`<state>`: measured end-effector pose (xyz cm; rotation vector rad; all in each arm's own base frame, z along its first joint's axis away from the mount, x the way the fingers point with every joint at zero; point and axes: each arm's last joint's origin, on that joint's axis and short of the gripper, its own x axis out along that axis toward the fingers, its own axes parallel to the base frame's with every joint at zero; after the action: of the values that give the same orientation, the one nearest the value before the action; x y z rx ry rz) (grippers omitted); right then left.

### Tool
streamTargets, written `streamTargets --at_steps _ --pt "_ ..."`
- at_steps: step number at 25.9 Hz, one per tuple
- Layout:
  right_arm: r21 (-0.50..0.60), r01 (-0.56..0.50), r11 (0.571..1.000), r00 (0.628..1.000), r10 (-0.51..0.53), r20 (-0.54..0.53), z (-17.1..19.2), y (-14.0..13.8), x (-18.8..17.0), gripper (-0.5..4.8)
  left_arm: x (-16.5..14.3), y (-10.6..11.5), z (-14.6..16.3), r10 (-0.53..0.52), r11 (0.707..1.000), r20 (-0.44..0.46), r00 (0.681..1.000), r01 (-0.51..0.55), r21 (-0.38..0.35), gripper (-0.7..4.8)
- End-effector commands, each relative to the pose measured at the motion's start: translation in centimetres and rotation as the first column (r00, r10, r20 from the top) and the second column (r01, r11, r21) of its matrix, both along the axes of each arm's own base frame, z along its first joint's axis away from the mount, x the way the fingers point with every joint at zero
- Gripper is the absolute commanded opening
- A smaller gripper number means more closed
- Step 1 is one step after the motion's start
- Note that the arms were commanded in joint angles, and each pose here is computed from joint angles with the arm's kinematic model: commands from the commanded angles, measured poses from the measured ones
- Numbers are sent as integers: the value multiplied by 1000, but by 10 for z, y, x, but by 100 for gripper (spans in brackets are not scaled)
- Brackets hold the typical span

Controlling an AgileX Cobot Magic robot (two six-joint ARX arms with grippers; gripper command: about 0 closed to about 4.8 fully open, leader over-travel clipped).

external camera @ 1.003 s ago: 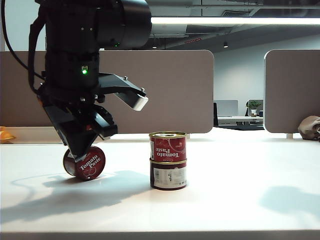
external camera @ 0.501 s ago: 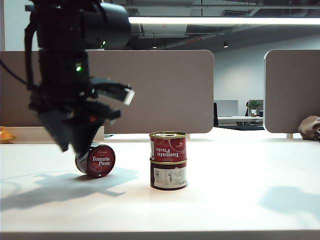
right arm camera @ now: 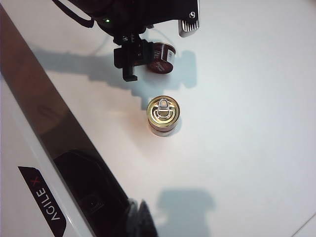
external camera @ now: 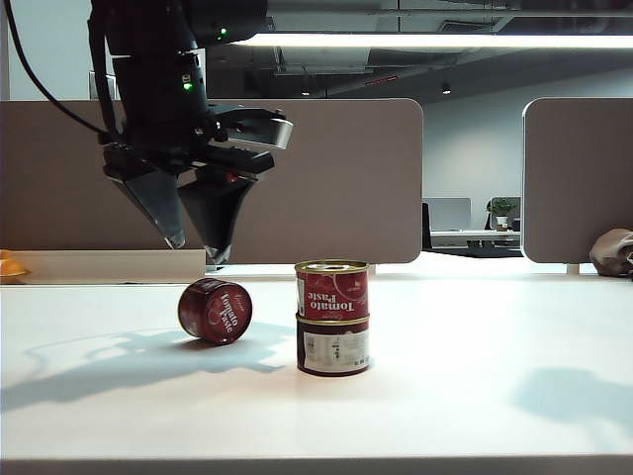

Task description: Pick up the cans one by one and stack them together.

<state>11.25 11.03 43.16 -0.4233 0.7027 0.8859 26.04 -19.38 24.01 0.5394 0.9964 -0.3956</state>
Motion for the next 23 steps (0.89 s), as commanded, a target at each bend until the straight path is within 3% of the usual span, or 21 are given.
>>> streamTargets --at_steps 1,4,6,9,14,23 --pt "12 3 1000 1000 -3 4 2 -1 -1 -5 5 0 4 -82 996 11 997 82 -46 313" --pt "16 11 1000 1000 -11 -4 1 -1 -1 -5 11 3 6 -103 990 24 994 105 -94 382" --pt "16 15 1000 1000 -15 -9 1 -1 -1 -5 13 4 7 -102 988 33 994 105 -112 399" --pt "13 15 1000 1000 -14 -17 1 -1 -1 -5 18 6 8 -121 978 36 992 125 -167 399" --pt "11 25 1000 999 -25 -34 0 -2 -2 -5 24 9 11 -112 974 67 991 123 -192 399" --pt "14 39 999 998 -38 -48 0 -2 -3 -5 33 7 1 -130 972 -16 991 124 -198 398"
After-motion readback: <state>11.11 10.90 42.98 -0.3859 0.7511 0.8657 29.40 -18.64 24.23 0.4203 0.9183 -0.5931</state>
